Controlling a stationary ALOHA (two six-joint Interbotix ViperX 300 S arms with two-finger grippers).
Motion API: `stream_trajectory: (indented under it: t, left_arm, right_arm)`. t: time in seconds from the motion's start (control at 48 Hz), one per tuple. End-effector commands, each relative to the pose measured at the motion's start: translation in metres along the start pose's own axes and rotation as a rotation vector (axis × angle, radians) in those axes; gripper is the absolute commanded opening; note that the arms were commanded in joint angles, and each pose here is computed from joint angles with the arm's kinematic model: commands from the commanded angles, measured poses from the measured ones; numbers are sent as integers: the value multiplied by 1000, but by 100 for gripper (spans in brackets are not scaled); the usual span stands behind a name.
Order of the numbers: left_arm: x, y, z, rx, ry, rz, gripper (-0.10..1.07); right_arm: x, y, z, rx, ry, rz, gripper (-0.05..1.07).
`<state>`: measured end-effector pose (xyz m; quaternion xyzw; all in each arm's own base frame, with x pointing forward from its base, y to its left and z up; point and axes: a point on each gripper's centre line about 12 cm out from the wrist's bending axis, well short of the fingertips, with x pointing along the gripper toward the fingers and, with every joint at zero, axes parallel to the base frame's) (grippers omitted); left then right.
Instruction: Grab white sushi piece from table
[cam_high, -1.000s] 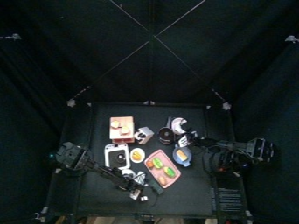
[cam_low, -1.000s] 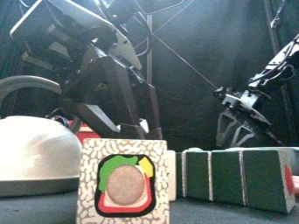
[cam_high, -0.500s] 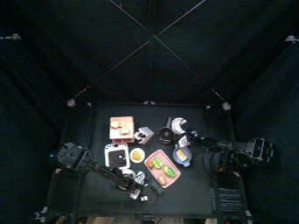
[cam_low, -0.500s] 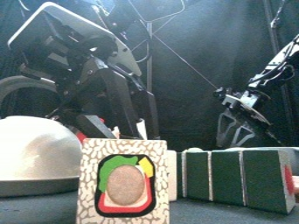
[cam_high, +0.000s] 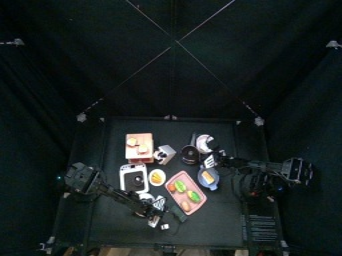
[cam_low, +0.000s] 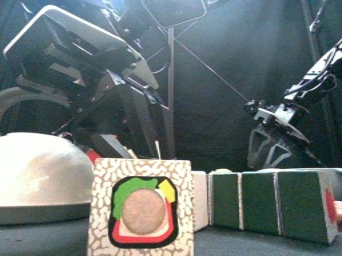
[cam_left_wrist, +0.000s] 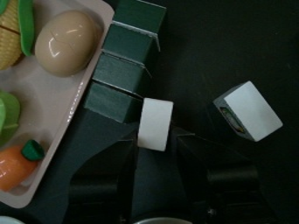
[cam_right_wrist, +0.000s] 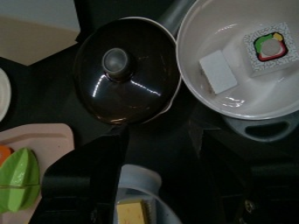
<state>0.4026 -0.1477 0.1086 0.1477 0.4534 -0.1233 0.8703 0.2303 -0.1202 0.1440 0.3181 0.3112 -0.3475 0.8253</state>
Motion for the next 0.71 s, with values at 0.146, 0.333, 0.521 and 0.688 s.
stream_trajectory:
  t: [0.146, 0.333, 0.521, 0.688]
  left_arm:
    - [-40, 5, 14, -40, -113, -18, 61]
    - [-67, 25, 13, -127, -172, -9, 61]
    - [-79, 55, 8, -226, -238, 12, 61]
    - [-89, 85, 6, -283, -314, 48, 61]
  right_arm:
    - [-3, 6, 8, 2, -25, 24, 90]
    - [-3, 10, 9, -7, -27, 36, 90]
    - [-5, 23, 12, -45, -35, 71, 90]
    - [-3, 32, 17, -61, -43, 88, 90]
